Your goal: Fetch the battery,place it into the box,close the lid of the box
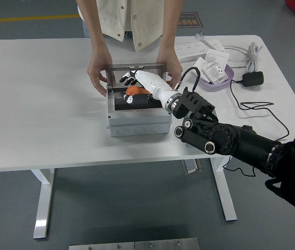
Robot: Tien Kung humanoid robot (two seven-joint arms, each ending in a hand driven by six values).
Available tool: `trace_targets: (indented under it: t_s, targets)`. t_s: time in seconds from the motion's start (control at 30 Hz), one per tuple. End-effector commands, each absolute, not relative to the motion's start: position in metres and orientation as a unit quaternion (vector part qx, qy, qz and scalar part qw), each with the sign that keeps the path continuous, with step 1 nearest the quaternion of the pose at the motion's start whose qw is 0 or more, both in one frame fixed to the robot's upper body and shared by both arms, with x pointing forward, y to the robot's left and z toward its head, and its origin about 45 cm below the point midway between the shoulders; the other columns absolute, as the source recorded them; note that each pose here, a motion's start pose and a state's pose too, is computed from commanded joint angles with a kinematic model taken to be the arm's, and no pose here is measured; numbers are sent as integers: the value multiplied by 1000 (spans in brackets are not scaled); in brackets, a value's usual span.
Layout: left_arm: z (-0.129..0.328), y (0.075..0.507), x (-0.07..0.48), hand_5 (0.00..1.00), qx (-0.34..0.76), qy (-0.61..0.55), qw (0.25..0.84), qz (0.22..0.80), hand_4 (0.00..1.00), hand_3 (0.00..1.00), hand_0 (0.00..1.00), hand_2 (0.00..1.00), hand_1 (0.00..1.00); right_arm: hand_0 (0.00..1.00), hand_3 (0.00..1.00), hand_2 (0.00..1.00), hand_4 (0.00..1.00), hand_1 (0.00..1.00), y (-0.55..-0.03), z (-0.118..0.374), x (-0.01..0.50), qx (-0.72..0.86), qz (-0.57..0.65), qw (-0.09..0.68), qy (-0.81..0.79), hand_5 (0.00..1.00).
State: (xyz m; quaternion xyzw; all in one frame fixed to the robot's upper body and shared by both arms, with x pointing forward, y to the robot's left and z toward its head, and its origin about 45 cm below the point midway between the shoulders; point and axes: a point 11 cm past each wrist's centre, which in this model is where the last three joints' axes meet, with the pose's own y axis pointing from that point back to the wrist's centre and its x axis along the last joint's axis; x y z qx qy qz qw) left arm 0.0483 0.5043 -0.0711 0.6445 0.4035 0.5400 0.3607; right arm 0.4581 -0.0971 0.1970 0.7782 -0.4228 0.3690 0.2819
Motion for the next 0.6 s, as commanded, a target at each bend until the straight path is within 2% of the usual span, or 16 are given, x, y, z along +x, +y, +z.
trace_targets:
  t_s: [0.3, 0.37, 0.6]
  targets:
    - [-72, 503, 47, 2, 645, 405, 362, 537, 523, 555, 573, 504, 587, 865, 784, 695, 721, 704, -85, 203, 452, 790, 360, 261, -421, 363]
    - [-72, 503, 45, 2, 645, 407, 361, 537, 523, 555, 573, 504, 587, 872, 785, 691, 760, 704, -77, 209, 448, 799, 355, 249, -418, 385]
    - [-74, 500, 38, 2, 645, 413, 358, 535, 523, 555, 573, 504, 587, 877, 786, 689, 771, 700, -61, 244, 442, 818, 344, 211, -410, 408]
